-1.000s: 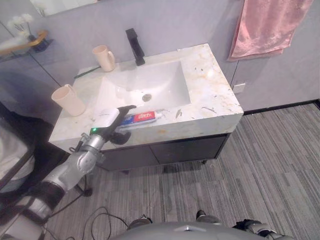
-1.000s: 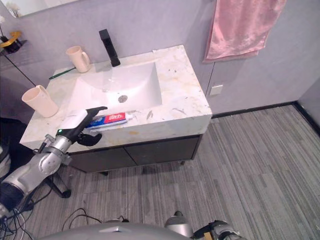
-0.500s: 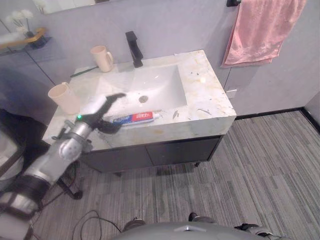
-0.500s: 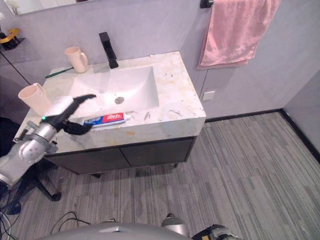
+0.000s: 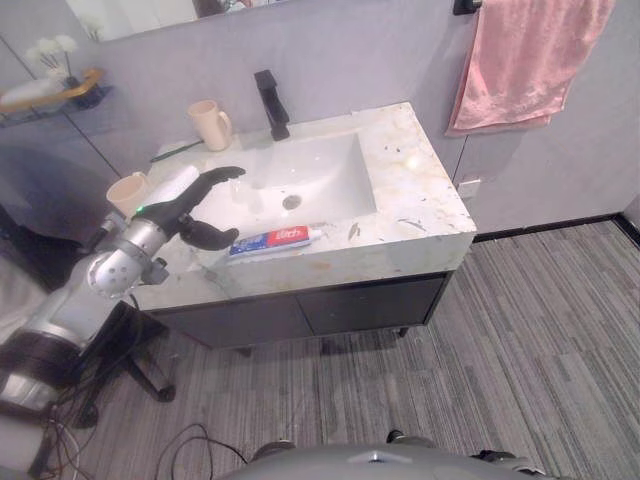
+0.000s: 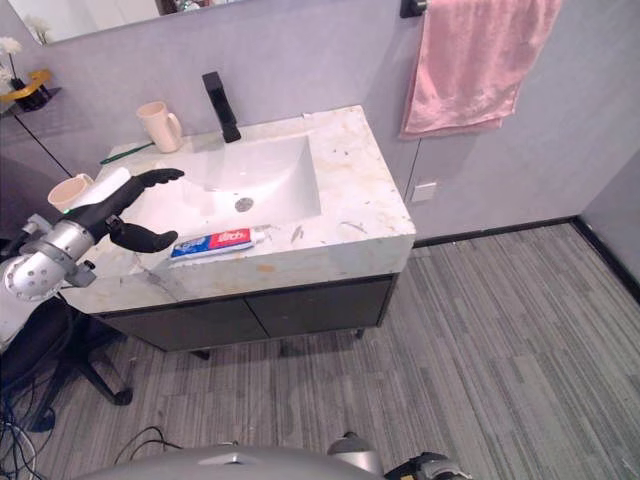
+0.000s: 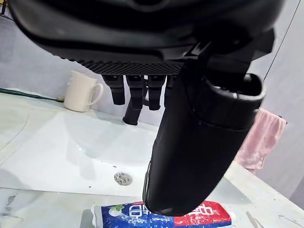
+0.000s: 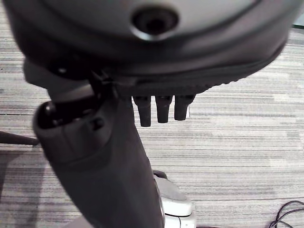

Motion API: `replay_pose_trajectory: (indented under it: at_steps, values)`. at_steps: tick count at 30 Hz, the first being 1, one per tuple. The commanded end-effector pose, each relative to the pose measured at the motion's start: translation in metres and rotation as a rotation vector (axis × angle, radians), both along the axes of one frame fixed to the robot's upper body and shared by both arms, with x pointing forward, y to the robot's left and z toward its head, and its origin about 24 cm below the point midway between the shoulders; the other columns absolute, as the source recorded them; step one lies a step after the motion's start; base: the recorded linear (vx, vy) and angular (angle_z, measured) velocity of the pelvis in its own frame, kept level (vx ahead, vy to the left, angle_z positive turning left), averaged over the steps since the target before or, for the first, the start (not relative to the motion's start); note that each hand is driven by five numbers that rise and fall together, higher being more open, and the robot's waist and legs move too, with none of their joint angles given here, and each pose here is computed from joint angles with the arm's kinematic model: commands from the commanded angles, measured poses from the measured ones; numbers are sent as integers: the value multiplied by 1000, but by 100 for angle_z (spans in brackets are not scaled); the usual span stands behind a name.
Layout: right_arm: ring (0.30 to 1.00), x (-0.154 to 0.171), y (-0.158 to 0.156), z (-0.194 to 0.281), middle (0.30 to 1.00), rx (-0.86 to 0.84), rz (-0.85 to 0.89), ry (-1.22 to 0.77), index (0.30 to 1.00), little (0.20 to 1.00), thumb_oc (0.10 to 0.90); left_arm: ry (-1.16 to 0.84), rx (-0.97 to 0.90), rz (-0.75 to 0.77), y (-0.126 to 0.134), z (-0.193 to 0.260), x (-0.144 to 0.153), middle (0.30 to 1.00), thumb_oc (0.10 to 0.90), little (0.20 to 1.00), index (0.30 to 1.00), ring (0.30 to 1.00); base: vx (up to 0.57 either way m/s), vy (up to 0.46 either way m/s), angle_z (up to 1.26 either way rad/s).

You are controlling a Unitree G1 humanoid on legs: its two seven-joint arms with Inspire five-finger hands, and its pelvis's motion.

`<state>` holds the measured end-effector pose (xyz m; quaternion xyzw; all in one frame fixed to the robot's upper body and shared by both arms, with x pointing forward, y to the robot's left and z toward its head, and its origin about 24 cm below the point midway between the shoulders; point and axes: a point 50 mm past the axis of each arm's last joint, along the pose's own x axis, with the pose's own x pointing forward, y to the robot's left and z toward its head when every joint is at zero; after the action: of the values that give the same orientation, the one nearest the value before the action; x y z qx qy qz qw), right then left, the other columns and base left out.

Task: Organize the bathroom.

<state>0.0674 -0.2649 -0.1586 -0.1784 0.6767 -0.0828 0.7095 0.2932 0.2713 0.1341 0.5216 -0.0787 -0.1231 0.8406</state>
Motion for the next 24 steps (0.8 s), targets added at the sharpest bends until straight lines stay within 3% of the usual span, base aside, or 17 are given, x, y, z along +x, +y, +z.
replay_pose_trajectory:
  at_steps: [1,24]
  values:
    - [900,9,-20,9,900,-67,38,0,900,900,800,-229,-21,50,24,80,10,900,800,900,900,900,0,0,0]
    - [900,10,-24,11,900,-76,36,0,900,900,800,-100,19,66,10,28,10,900,800,900,900,900,1,0,0]
